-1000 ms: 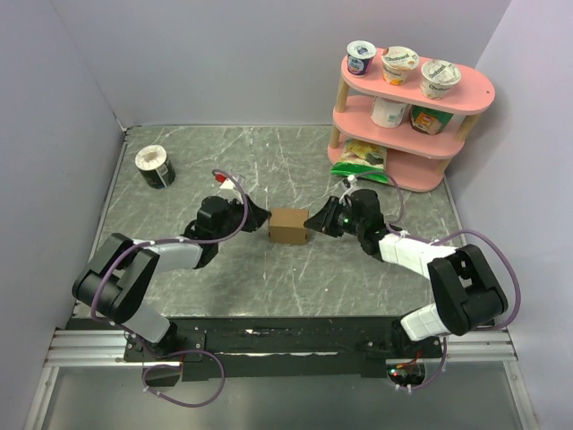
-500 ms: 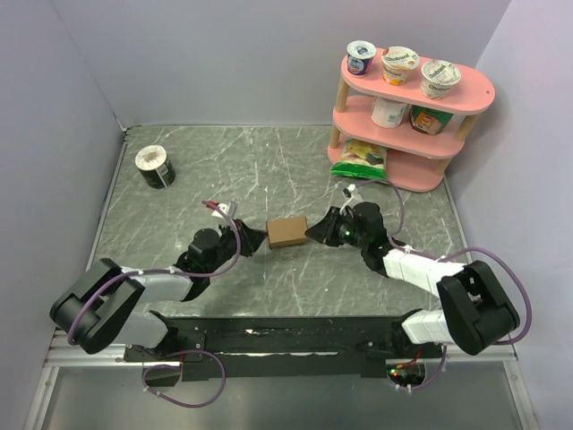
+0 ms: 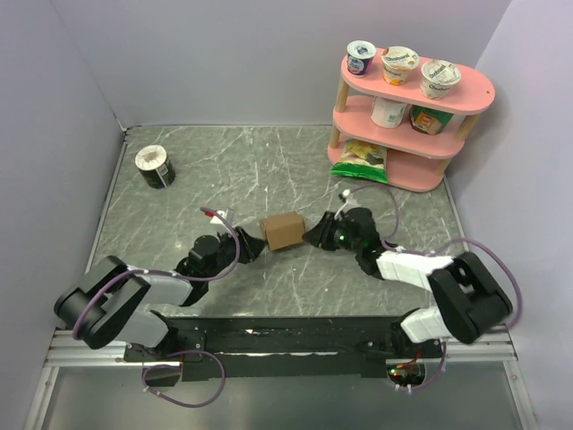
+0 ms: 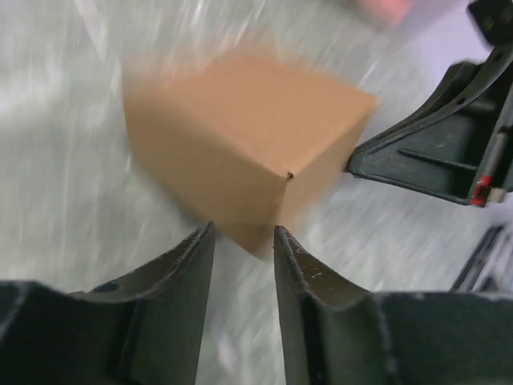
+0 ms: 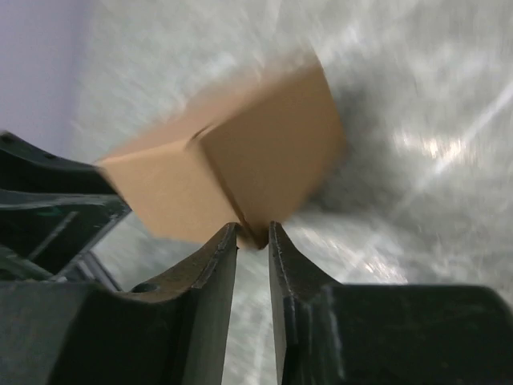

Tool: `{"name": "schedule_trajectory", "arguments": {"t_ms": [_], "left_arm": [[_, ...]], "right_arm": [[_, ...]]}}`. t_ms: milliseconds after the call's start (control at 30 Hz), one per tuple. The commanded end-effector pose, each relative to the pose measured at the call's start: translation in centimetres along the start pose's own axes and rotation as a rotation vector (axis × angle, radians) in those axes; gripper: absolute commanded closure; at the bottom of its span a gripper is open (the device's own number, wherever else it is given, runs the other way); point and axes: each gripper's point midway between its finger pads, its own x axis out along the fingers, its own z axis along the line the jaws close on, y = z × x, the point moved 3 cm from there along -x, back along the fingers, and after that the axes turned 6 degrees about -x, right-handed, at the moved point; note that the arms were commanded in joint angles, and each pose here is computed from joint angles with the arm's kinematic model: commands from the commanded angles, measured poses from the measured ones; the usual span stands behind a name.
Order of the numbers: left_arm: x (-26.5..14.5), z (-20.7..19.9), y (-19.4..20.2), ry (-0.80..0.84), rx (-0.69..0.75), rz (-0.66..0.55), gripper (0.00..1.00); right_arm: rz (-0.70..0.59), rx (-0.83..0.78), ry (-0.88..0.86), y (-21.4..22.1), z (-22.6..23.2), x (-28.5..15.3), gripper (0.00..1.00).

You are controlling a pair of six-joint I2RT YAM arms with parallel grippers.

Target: Fold the paper box

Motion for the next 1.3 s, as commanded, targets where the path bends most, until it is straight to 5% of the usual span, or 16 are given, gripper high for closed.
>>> {"name": "schedule_trajectory", "arguments": {"t_ms": [0, 267, 733, 933, 1067, 1133, 1267], "left_arm": [[-2.3, 3.8, 6.0, -0.154, -0.034, 0.225, 0.56], [-1.9, 4.8, 5.9, -0.223, -0.038, 0.214, 0.44], [4.3, 6.9, -1.5, -0.312, 0.043, 0.047, 0.47], [4.9, 6.4, -2.0, -0.259, 0.083, 0.077, 0.45], [2.9, 5.9, -2.2, -0.248, 0.095, 0.05, 0.27], [1.4, 6.2, -3.4, -0.29, 0.095, -0.007, 0.04], [-0.8, 7.3, -7.4, -0.389, 0.043, -0.098, 0.04]], "right_arm": [[0.261, 0.035, 0.09, 7.2, -1.9, 0.1, 0.67], [0.27, 0.03, 0.085, 7.4, -1.8, 1.4, 0.55], [0.174, -0.127, 0.146, 1.8, -0.9, 5.7, 0.41], [0.121, -0.176, 0.136, -0.7, 0.4, 5.9, 0.33], [0.007, -0.233, 0.148, -2.4, 1.1, 2.8, 0.19], [-0.047, -0.26, 0.161, -3.4, 1.3, 0.7, 0.14], [-0.133, -0.301, 0.23, -5.3, -0.5, -3.1, 0.01]]}}
